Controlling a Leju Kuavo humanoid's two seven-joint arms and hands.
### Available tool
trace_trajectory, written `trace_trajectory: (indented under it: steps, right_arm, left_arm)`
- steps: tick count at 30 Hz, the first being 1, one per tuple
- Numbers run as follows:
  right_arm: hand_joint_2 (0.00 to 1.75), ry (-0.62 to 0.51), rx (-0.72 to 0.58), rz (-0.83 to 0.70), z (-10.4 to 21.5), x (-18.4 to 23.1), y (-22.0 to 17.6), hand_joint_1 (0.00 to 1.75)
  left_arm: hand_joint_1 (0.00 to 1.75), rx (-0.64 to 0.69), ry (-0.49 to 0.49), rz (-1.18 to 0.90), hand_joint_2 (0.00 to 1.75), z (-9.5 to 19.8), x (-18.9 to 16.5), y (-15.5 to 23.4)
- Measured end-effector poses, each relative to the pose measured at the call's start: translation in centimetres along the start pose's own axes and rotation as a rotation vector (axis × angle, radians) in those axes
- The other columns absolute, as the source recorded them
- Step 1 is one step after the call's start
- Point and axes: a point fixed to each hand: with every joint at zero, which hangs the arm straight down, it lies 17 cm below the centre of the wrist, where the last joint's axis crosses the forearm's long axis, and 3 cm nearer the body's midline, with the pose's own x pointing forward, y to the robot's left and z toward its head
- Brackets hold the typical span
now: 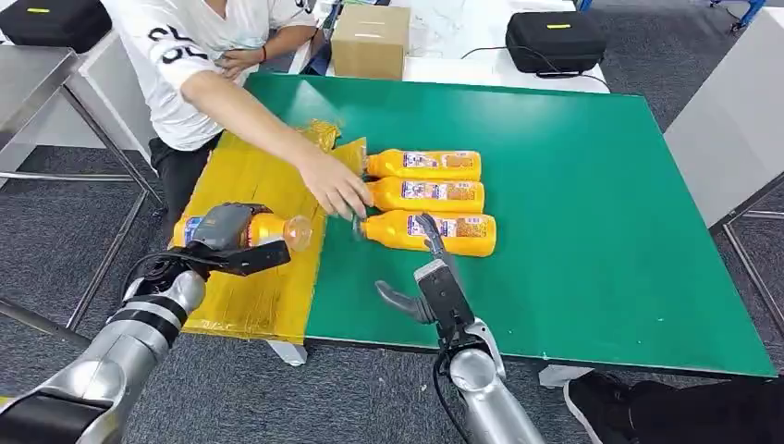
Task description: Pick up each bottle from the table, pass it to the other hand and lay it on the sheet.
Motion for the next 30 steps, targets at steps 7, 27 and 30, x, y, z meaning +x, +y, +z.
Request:
trace_trajectory:
  steps: [7,27,30]
  right_arm:
    - [1.75,0.003,0.003,-0.002,-0.2,-0.1,0.2,0.00]
    - [1.75,0.019,0.024,-0.033,-0.5,-0.3,0.9,0.00]
    - [1.75,0.031,0.039,-0.051,0.2,-1.3,1.9,0.00]
  left_arm:
    - [1.75,-0.035,0.018,-0.022,1.75,0.0,-1.1,-0.4]
    - [1.75,-0.181,0.033,-0.130,1.75,0.9,-2.4,-3.3]
    - [1.75,-0.243,0.030,-0.234,1.75,2.1,-3.0,-5.7]
